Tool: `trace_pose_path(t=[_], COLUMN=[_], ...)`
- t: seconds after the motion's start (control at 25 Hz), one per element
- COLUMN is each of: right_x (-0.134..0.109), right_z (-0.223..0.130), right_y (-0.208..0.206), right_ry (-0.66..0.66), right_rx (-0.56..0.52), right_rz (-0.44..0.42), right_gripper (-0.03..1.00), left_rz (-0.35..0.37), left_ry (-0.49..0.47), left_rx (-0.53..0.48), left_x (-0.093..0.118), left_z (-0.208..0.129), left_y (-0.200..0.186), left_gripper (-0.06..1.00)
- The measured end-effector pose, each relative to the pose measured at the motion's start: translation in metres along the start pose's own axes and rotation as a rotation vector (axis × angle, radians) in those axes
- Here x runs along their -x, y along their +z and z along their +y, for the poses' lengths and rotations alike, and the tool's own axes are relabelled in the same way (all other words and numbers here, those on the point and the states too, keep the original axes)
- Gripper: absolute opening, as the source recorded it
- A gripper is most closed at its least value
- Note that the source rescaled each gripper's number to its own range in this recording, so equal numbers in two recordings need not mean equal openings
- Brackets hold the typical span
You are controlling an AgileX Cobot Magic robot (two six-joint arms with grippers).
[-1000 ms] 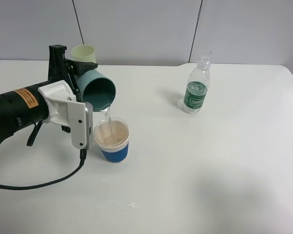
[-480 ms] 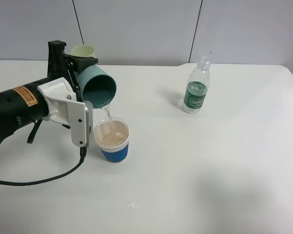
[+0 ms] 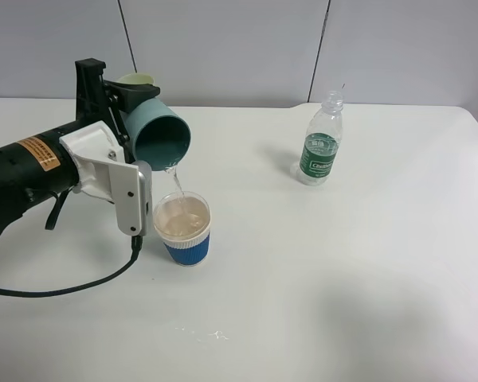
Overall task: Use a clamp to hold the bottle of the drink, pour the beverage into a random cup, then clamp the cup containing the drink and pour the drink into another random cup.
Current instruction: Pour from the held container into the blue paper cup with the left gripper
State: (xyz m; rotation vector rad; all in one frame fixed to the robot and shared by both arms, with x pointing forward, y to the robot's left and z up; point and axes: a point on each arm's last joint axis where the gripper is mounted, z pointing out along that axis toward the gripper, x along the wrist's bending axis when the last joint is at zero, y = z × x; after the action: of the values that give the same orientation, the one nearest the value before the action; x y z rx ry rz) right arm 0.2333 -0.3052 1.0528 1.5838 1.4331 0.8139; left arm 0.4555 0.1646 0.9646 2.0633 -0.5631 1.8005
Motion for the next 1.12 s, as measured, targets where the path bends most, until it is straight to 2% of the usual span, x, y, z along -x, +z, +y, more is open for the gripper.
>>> trace_pose_path(t=[0.72,1.12], right_x=[0.0,0.0], right_z=[0.0,0.0], right_y=[0.0,0.0], right_ry=[0.0,0.0], right_rx=[0.0,0.0], right_rz=[0.0,0.0], right_gripper=[1.0,1.0], left_rz=[0.002,0.067], left_ry=[0.033,0.075], left_rx=[0.004,-0.001], left_x=[-0.0002,-0.0061], left_z=[0.0004,0.0002], left_y=[0.0,-0.0002], left_gripper=[0.03,0.03])
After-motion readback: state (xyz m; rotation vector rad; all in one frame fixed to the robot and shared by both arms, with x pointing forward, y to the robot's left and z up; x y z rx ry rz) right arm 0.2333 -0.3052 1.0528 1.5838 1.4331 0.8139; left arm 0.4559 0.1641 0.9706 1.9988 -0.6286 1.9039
